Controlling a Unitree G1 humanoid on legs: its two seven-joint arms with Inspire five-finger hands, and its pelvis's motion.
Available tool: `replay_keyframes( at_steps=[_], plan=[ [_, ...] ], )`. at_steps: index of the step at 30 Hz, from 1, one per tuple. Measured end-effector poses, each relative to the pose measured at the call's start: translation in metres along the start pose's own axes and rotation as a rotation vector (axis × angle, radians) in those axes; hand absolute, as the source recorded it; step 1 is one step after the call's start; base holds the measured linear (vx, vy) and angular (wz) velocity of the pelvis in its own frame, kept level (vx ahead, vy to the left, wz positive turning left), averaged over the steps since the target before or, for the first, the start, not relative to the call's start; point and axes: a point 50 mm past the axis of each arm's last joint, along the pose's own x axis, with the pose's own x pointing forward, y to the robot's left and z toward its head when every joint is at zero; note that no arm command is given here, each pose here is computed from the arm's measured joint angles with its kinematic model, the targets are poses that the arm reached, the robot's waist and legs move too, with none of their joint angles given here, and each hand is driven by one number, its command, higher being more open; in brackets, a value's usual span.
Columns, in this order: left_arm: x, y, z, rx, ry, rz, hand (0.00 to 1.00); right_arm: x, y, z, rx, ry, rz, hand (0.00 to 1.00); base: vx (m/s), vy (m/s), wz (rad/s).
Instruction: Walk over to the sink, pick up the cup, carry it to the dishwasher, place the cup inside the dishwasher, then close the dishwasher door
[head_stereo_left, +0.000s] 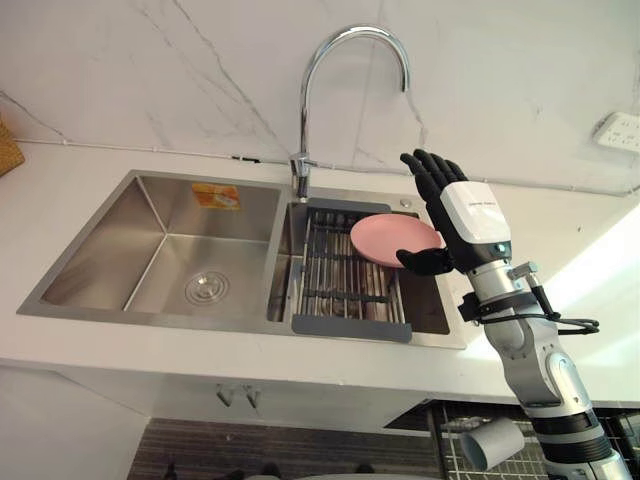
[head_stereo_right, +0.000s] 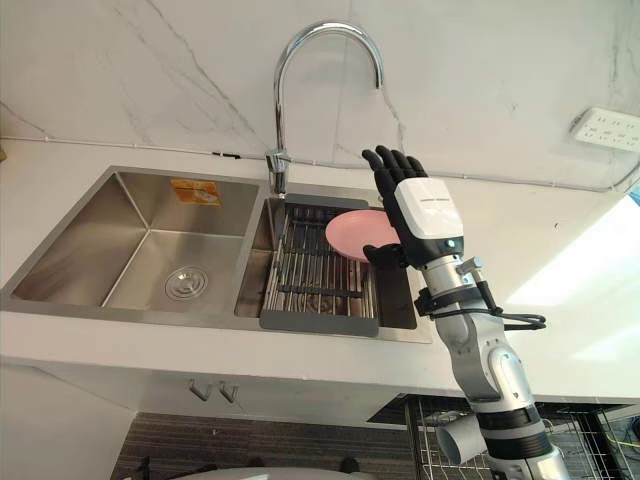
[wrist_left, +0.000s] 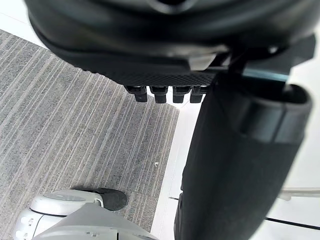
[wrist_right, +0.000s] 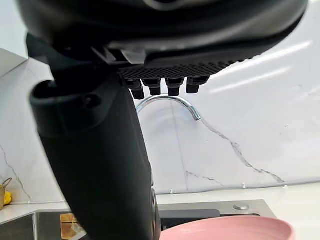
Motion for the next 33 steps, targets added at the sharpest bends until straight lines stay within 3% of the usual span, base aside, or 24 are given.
replay_keyframes(
  at_steps=[15, 33],
  plan=[
    [-0.001, 0.001, -0.002, 0.025, -0.002, -0.025, 1.0, -0.02, 0.004, -0.018, -0.076, 0.078, 0.058, 1.0, -0.02, -0.017, -0.02],
    [-0.001, -0.001, -0.002, 0.051, -0.006, -0.047, 1.0, -0.032, 0.045, -0.045, -0.195, 0.163, 0.247, 1.0, -0.01, -0.006, 0.04]
  ],
)
